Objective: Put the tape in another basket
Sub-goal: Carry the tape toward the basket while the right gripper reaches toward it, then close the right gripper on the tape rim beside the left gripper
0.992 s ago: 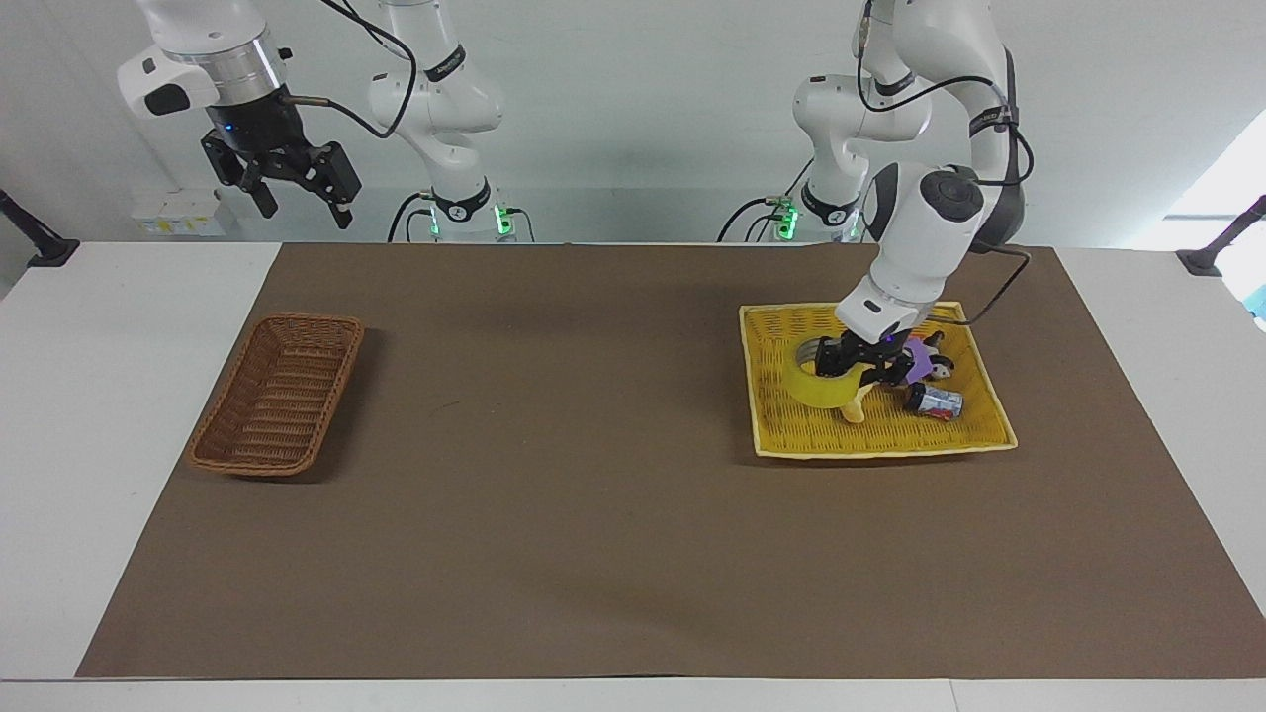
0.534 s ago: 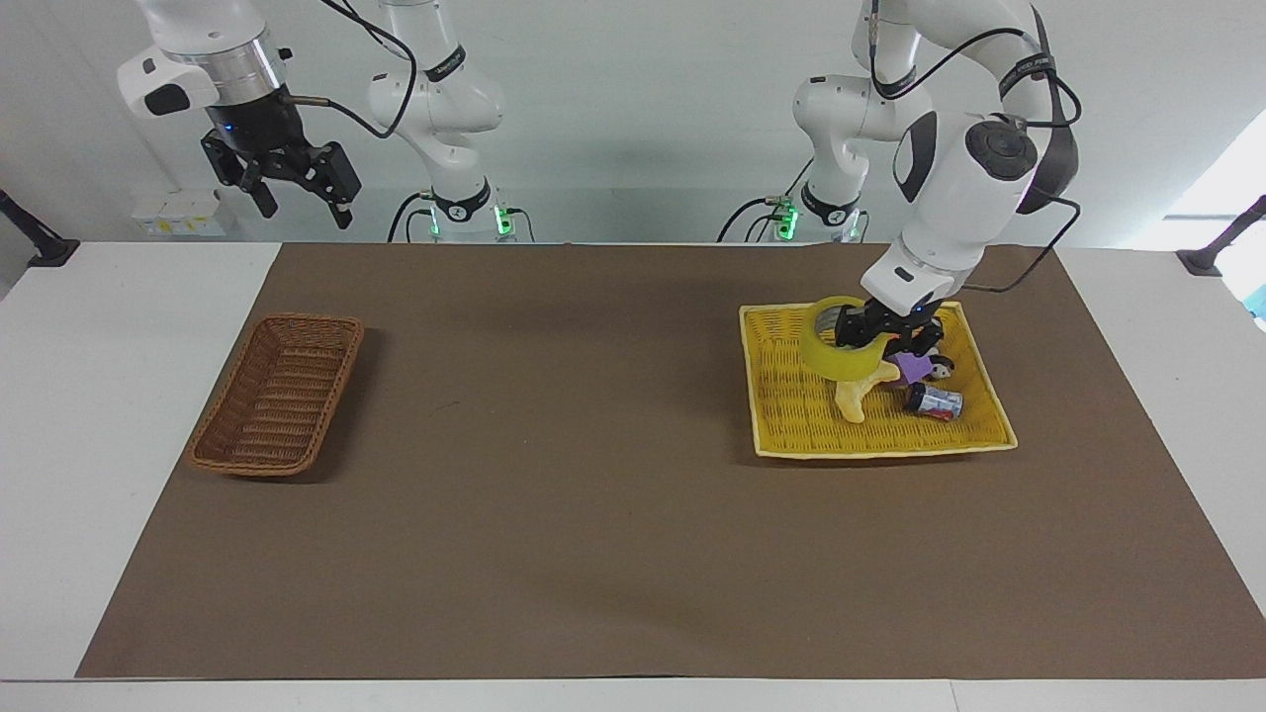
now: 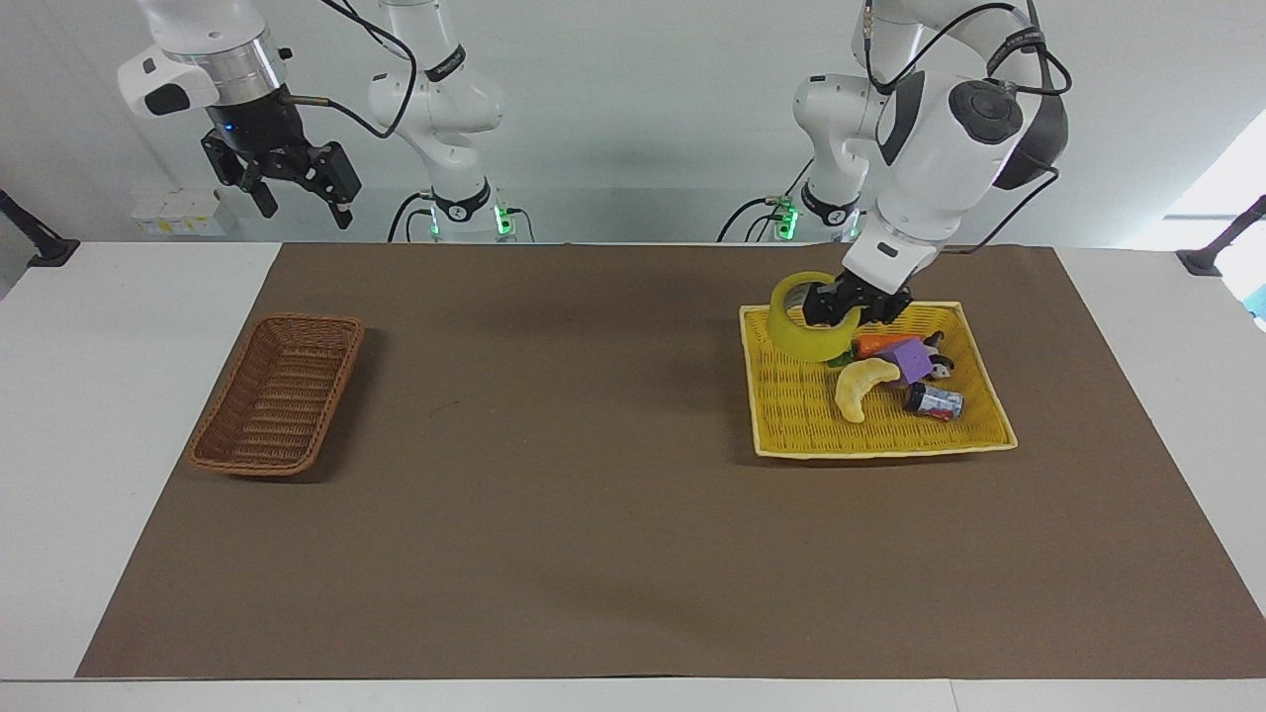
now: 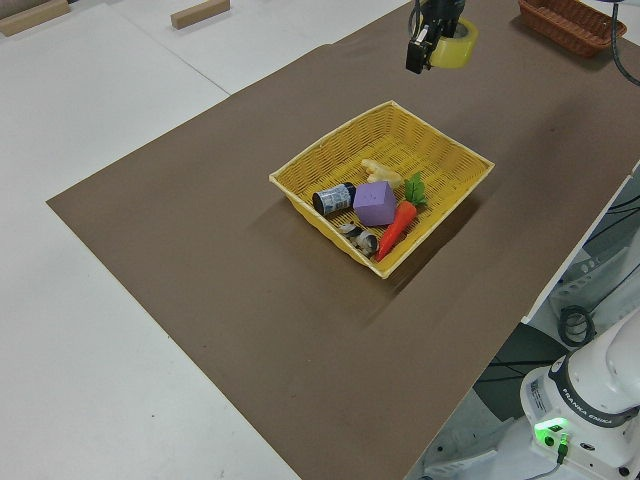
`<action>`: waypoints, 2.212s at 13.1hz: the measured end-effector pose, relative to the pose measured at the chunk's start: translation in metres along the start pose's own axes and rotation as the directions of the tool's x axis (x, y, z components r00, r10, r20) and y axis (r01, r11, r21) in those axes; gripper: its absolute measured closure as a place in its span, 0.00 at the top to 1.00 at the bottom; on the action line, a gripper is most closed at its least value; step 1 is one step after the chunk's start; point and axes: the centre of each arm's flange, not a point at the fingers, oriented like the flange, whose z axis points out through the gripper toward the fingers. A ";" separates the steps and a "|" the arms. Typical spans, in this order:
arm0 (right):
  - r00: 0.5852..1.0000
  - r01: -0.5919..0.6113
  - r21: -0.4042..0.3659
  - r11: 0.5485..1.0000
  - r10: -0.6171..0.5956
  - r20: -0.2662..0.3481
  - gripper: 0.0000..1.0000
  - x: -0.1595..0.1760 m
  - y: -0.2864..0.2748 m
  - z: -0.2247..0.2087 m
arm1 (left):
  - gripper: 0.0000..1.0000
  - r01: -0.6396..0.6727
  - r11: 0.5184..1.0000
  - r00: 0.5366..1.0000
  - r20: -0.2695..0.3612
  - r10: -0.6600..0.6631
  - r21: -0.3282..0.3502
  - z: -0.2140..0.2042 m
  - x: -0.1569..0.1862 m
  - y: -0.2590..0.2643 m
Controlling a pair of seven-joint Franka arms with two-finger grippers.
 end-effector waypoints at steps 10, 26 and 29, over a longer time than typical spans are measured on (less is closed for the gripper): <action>1.000 -0.005 -0.005 1.000 0.005 0.027 1.00 -0.003 0.003 0.002 | 0.13 -0.045 0.971 0.996 0.066 0.062 -0.237 0.007 -0.091 0.163; 0.964 0.131 0.482 0.866 -0.225 0.140 1.00 -0.017 -0.091 0.056 | 0.13 0.026 0.855 1.000 0.010 -0.024 -0.518 0.052 -0.138 0.276; 0.940 0.186 0.534 0.825 -0.308 0.149 1.00 -0.027 -0.088 0.082 | 0.13 0.015 0.836 0.999 -0.021 -0.031 -0.548 0.046 -0.142 0.283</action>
